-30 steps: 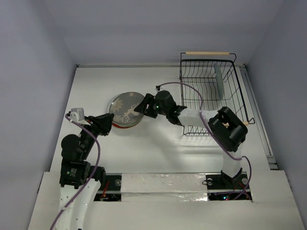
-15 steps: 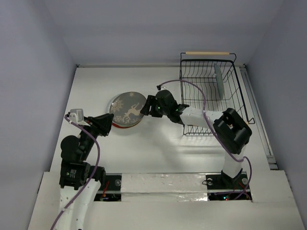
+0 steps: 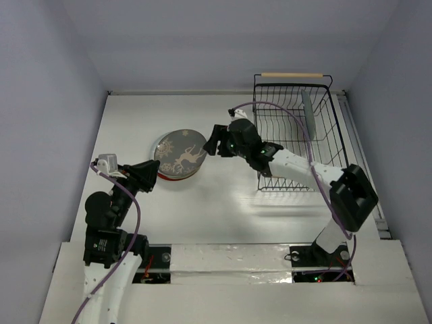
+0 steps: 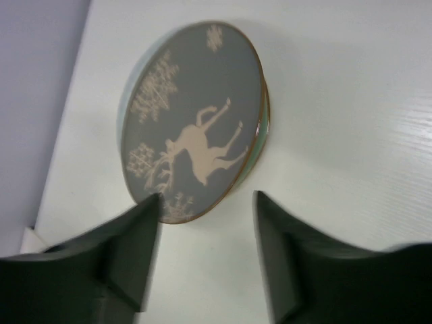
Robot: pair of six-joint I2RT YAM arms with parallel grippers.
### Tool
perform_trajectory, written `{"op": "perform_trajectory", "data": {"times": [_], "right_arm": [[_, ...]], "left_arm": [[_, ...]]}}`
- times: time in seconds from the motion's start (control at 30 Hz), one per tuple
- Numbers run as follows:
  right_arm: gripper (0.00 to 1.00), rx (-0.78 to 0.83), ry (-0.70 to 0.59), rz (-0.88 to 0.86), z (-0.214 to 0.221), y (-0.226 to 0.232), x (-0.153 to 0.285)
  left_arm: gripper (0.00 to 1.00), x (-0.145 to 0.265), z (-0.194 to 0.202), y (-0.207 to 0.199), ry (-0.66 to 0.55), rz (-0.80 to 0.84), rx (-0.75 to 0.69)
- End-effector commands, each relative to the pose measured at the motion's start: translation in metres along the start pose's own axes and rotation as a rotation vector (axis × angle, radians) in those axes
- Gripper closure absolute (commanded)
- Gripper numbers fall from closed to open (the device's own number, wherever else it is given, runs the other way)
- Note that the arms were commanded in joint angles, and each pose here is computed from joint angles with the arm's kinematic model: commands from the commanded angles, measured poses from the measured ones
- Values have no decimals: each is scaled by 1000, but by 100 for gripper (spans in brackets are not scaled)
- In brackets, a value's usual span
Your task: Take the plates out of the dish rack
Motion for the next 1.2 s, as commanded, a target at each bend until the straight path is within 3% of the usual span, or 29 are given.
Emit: {"op": "perform_trajectory", "data": {"times": [0.0,0.07,0.1,0.17,0.2,0.43,0.47,0.5,0.6,0.87,0.97,1.17], "right_arm": [[44,65,-152,-7,-40,18,39],[69,118,-266,29,-66,21,66],[89,136,-347,130,-78,10,77],[100,181,-452,252,-109,-9,105],[100,195,-475,344,-119,-25,115],[99,158,-530,754,-181,-138,172],[89,168,-518,817,-183,-150,175],[59,176,-519,889,-186,-160,179],[32,221,-455,1072,-191,-182,177],[27,340,-291,1225,-204,-207,140],[35,344,-249,1320,-208,-222,135],[45,382,-206,1338,-210,-235,109]], "left_arm": [[77,3,-13,-7,-60,37,-20],[77,3,-13,-8,-63,37,-20],[77,3,-13,-8,-64,39,-21],[77,4,-14,-8,-65,39,-20],[77,4,-14,-8,-66,41,-20],[77,11,-16,-16,-88,76,-25],[77,13,-18,-16,-96,70,-25],[77,13,-17,-17,-93,79,-22],[77,17,-19,-19,-107,84,-24],[77,24,-20,-26,-119,117,-19],[76,26,-21,-27,-123,123,-17],[76,28,-21,-29,-121,141,-14]]}}
Point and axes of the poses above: each gripper's point midway between its finger pads, its own x axis back along the fingers, its own y axis along the line the jaws close on, z = x × y, the point moved 6 cm from there along x, back along the fingers, and after that the axes turned 4 degrees about -x, right-handed, at the moved point
